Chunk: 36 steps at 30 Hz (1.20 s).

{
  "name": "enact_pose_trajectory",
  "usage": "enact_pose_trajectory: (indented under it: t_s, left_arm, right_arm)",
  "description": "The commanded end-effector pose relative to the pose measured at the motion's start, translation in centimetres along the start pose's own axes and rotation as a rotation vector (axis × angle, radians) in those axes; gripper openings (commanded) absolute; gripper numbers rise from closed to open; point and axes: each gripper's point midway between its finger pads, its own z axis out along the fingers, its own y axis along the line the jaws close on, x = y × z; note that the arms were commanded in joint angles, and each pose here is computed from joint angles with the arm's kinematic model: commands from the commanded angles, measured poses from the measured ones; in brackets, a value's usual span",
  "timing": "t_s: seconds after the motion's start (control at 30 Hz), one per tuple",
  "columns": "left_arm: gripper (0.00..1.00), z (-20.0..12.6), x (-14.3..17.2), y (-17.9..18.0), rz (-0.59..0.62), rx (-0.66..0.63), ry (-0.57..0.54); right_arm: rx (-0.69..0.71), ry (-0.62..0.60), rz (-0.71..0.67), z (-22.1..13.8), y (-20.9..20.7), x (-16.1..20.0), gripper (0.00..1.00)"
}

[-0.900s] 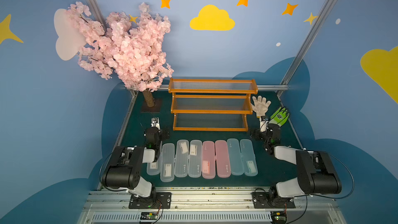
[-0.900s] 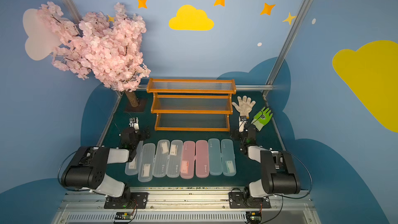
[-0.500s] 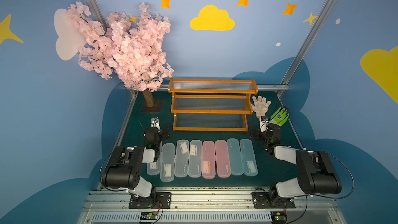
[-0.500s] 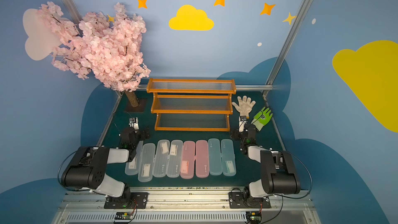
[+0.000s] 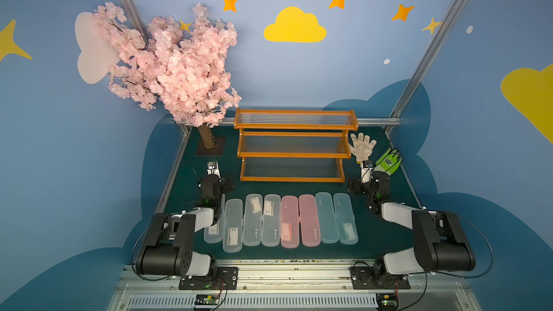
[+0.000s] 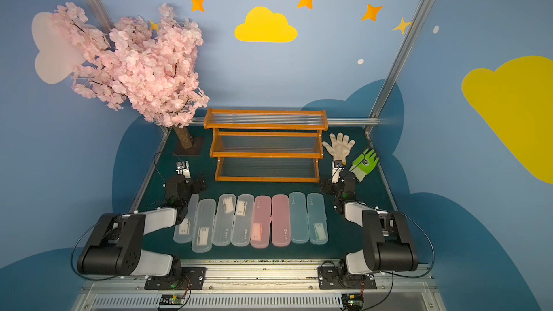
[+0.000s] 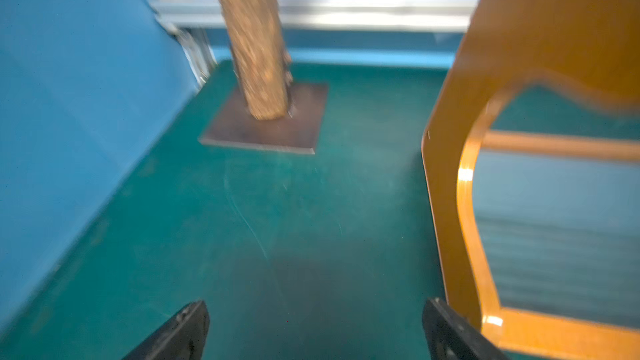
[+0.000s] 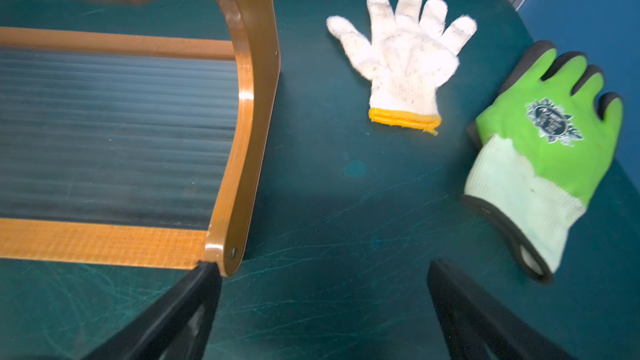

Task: Place the pencil cases on the shelf according to color
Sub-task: Pick up the pencil case from the center of the board.

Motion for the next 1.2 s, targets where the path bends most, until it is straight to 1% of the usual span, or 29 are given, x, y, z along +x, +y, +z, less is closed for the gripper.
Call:
enact_pose_trajectory:
  t_s: [0.0, 0.07, 0.13, 0.23, 0.27, 0.33, 0.43, 0.5, 0.6, 0.73, 0.83, 0.93, 1.1, 1.17]
  left_arm:
    - [1.00, -2.3, -3.1, 2.2, -0.129, -0.120, 0.021]
    - [1.00, -3.8, -4.4, 1.9, -0.206, -0.094, 0.025]
    - [1.00, -5.2, -5.1, 1.8, -0.311, -0.074, 0.041]
    - [1.00, -7.7, -5.6, 0.2, -0.446, 0.014, 0.134]
    - [1.00, -8.5, -5.7, -0.7, -0.471, 0.065, 0.156]
    - [1.00, -9.8, -5.4, -2.0, -0.482, 0.127, 0.192]
    - [1.00, -11.4, -5.1, -2.6, -0.481, 0.162, 0.234]
    - [1.00, -12.0, -4.8, -2.8, -0.483, 0.170, 0.271]
    - [1.00, -12.4, -4.0, -4.0, -0.484, 0.227, 0.336]
    - [1.00, -12.7, -3.3, -5.6, -0.500, 0.285, 0.415]
    - [1.00, -13.0, -3.8, -6.4, -0.496, 0.326, 0.409]
    - [1.00, -13.0, -3.8, -6.8, -0.481, 0.339, 0.405]
    - [1.00, -12.5, -3.2, -7.6, -0.460, 0.354, 0.442]
    - [1.00, -12.5, -3.2, -8.5, -0.452, 0.407, 0.443]
  right_arm:
    - [0.115, 0.028, 0.139, -2.1, -1.9, -3.9, 0.98]
    - [0.134, 0.105, 0.206, -3.8, -2.1, -4.5, 0.98]
    - [0.133, 0.172, 0.265, -5.2, -1.9, -4.1, 0.98]
    - [0.070, 0.266, 0.331, -7.6, -0.3, -3.4, 0.96]
    - [0.047, 0.306, 0.352, -8.5, 0.4, -2.9, 0.95]
    - [0.009, 0.368, 0.377, -10.0, 1.6, -2.0, 0.92]
    - [-0.018, 0.490, 0.418, -12.1, 3.3, 0.5, 0.91]
    - [-0.038, 0.581, 0.433, -13.4, 4.6, 2.3, 0.91]
    - [-0.119, 0.694, 0.419, -14.6, 7.3, 4.8, 0.87]
    - [-0.088, 0.838, 0.391, -15.6, 8.4, 8.2, 0.86]
    - [-0.011, 0.901, 0.348, -15.9, 7.9, 9.8, 0.86]
    - [0.052, 0.942, 0.320, -15.8, 7.1, 10.5, 0.87]
    - [0.080, 0.984, 0.274, -15.2, 6.9, 10.6, 0.87]
    - [0.078, 0.997, 0.260, -14.9, 7.0, 10.7, 0.87]
